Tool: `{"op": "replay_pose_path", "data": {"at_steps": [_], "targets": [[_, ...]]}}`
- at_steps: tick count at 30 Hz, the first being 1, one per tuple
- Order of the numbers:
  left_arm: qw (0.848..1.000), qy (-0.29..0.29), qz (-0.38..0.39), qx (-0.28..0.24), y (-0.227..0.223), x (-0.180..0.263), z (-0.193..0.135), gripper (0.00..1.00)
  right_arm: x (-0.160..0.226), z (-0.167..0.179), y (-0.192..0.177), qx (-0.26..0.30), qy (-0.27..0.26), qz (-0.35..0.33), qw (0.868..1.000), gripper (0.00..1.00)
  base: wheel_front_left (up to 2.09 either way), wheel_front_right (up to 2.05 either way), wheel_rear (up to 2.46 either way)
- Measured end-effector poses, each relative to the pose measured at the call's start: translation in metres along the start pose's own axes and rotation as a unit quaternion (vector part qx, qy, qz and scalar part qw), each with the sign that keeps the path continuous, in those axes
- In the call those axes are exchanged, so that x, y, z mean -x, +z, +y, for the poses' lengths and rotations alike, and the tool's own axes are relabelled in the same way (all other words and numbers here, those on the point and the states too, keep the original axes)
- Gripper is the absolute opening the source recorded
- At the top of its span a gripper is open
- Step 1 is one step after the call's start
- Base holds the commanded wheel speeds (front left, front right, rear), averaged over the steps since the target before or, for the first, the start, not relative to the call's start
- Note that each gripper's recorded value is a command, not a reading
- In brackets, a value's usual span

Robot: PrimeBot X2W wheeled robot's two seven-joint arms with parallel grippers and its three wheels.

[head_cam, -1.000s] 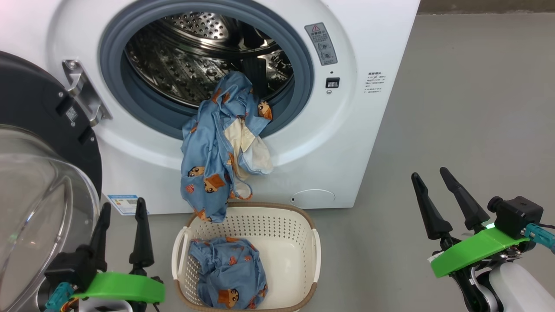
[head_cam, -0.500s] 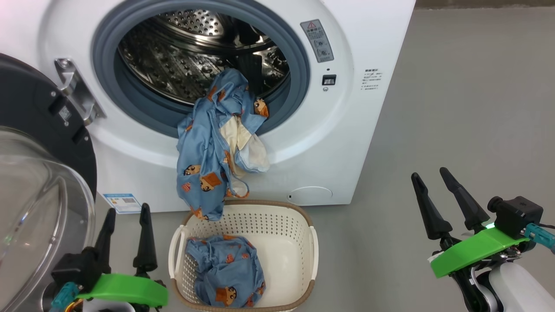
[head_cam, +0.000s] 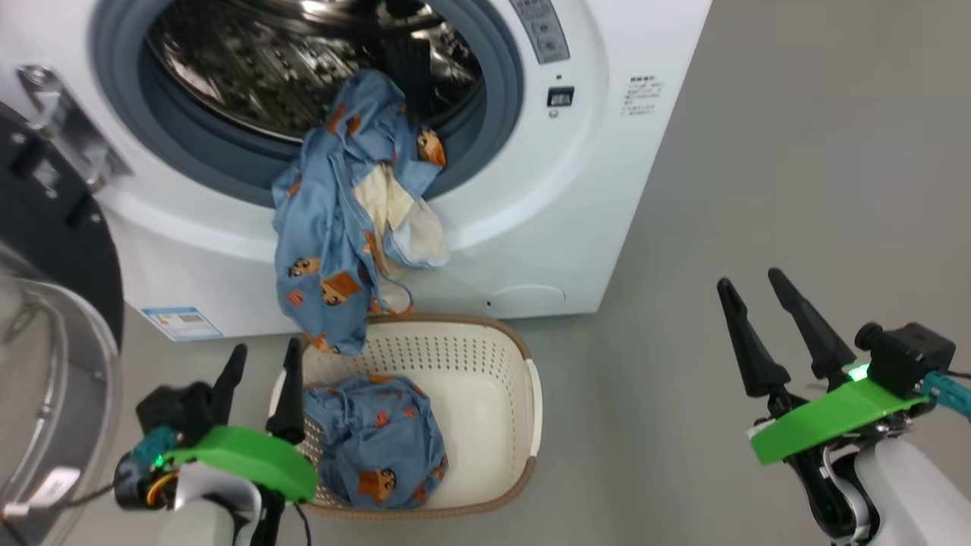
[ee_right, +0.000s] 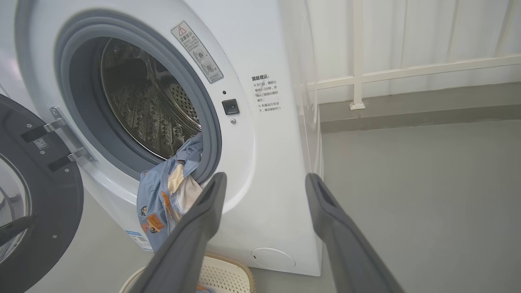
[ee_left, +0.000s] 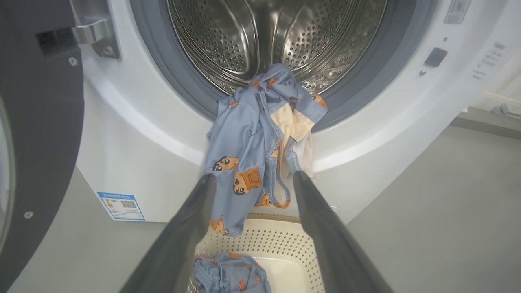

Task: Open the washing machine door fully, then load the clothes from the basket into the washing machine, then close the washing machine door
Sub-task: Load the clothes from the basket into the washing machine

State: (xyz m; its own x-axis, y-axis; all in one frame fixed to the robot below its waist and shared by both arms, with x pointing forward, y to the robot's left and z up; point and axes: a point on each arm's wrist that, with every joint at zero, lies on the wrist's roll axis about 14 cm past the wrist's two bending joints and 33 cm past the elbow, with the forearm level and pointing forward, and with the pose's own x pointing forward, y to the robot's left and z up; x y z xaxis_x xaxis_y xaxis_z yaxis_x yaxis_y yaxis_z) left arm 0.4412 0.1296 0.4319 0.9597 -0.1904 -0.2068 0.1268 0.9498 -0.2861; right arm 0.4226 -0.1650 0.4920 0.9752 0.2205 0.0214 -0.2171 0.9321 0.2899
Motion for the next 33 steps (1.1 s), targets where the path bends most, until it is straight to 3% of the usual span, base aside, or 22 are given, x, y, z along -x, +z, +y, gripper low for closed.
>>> {"op": "replay_pose_path", "data": {"at_steps": [17, 33], "targets": [[0.985, -0.012, 0.172, -0.008, -0.087, -0.091, 0.008, 1.0, -0.041, -0.03, -0.031, 0.008, -0.019, 0.028, 0.999, 1.0, 0.0, 0.0, 0.0], [0.971, 0.007, 0.238, -0.01, -0.143, -0.158, 0.035, 1.0, -0.059, -0.06, -0.08, 0.005, -0.046, 0.07, 0.996, 1.0, 0.0, 0.0, 0.0]]}}
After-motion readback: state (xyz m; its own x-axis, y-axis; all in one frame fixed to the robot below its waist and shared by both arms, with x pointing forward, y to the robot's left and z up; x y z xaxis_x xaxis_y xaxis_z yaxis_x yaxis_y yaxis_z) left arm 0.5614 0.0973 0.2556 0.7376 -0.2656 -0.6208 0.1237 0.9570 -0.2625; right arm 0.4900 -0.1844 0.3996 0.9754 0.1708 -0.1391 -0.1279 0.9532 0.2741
